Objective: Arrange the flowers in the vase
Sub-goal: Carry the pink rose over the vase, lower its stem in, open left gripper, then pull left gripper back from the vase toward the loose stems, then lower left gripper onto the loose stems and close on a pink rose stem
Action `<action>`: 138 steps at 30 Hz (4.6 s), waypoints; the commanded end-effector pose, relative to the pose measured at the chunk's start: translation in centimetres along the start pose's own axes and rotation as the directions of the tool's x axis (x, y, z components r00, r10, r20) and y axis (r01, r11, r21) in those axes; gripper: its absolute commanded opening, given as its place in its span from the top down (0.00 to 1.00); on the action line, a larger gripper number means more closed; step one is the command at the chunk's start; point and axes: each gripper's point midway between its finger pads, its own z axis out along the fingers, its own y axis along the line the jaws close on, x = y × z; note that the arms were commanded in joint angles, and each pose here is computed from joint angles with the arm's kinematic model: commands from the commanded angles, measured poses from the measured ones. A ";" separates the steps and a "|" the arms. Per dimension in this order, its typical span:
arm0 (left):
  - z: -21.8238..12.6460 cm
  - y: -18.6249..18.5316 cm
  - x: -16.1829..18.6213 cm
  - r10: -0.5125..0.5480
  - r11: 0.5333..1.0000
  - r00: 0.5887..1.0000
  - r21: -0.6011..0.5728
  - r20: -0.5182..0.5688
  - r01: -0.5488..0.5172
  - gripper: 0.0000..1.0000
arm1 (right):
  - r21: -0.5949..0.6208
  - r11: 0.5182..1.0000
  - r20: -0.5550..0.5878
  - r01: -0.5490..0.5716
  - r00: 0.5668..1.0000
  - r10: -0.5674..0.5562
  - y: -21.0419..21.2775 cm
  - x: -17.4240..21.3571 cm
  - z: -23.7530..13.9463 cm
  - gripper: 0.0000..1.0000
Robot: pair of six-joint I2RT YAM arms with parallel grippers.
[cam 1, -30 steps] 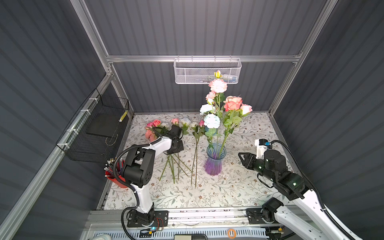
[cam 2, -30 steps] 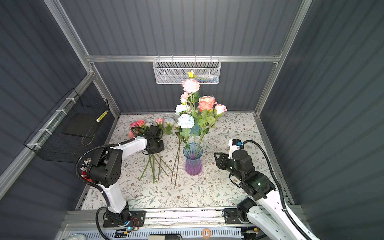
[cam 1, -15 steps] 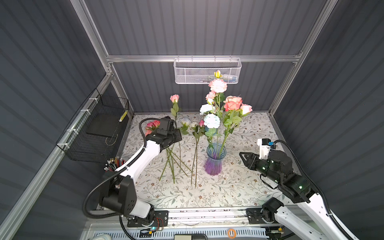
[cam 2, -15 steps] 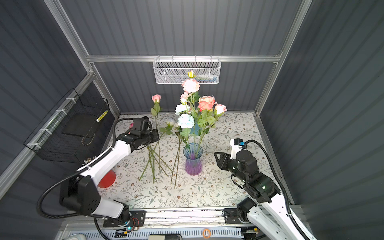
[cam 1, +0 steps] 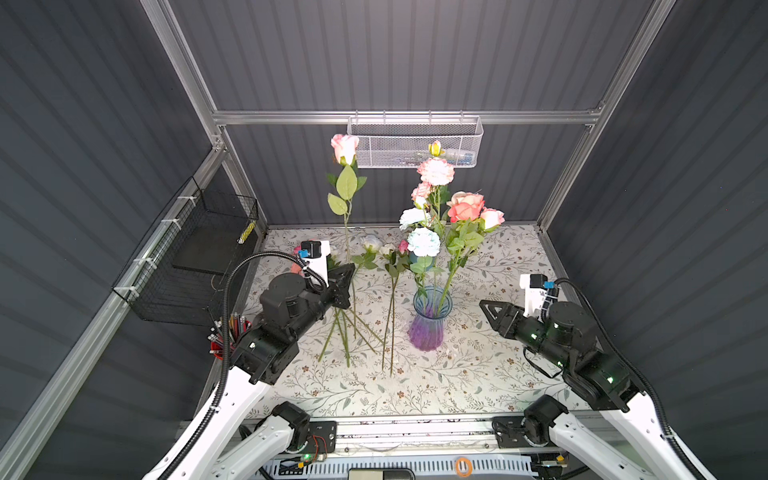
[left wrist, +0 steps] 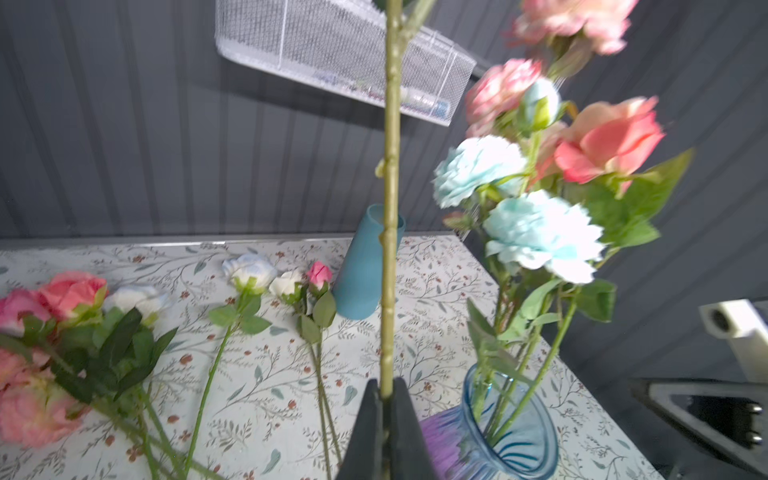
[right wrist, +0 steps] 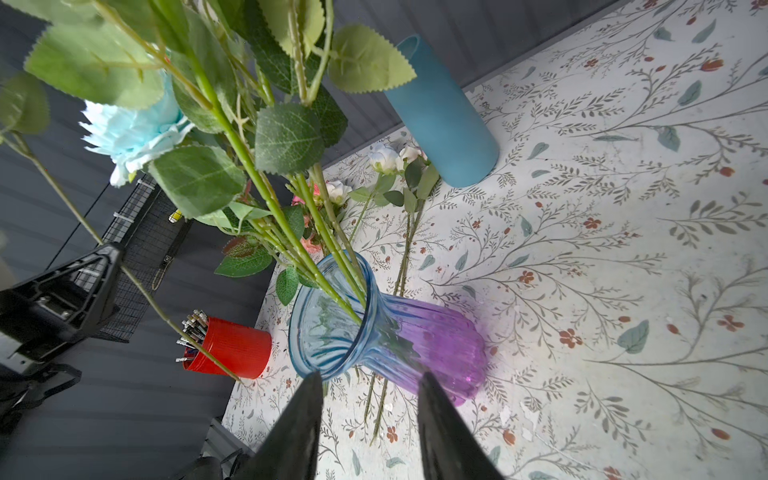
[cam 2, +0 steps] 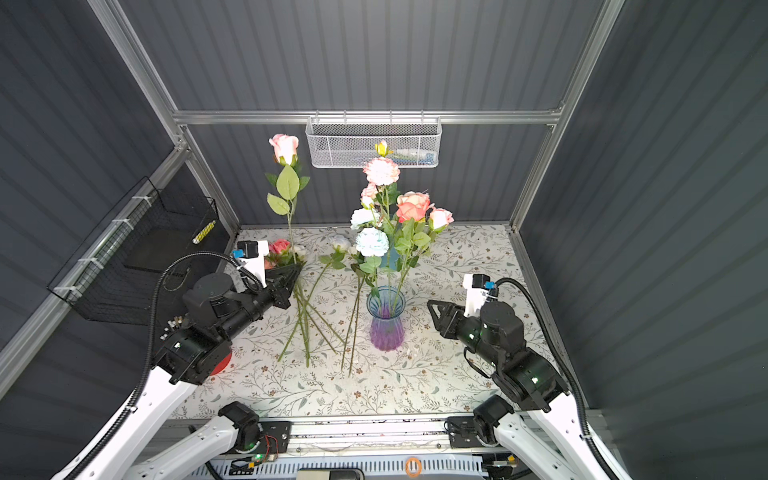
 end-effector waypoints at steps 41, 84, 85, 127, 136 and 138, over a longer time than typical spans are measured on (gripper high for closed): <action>9.3 -17.7 -2.7 0.122 0.947 0.935 0.244 0.332 -0.210 1.00 | -0.059 0.975 0.088 0.215 0.974 -0.210 6.2 -3.7 -2.2 0.51; -0.7 1.8 12.4 0.115 0.911 0.927 -0.334 -0.357 -0.242 0.31 | 0.012 0.988 -0.054 0.152 0.987 -0.152 1.5 1.9 0.7 0.50; -1.0 3.2 13.6 0.082 0.899 0.916 -0.368 -0.393 -0.238 0.31 | 0.018 0.989 -0.058 0.146 0.988 -0.145 1.1 2.2 0.8 0.50; 8.1 19.1 28.1 -0.480 0.737 0.634 -0.670 -0.606 -0.082 0.76 | 0.096 0.982 -0.158 0.163 0.976 -0.147 -3.6 5.9 4.1 0.51; 7.5 16.3 24.2 -0.424 0.807 0.699 -0.591 -0.576 0.003 0.65 | 0.036 0.989 -0.123 0.142 0.983 -0.136 -2.5 5.5 4.1 0.50; 6.7 17.1 24.3 -0.425 0.781 0.707 -0.624 -0.566 -0.029 0.64 | 0.040 0.990 -0.122 0.135 0.984 -0.129 -2.7 5.5 4.3 0.50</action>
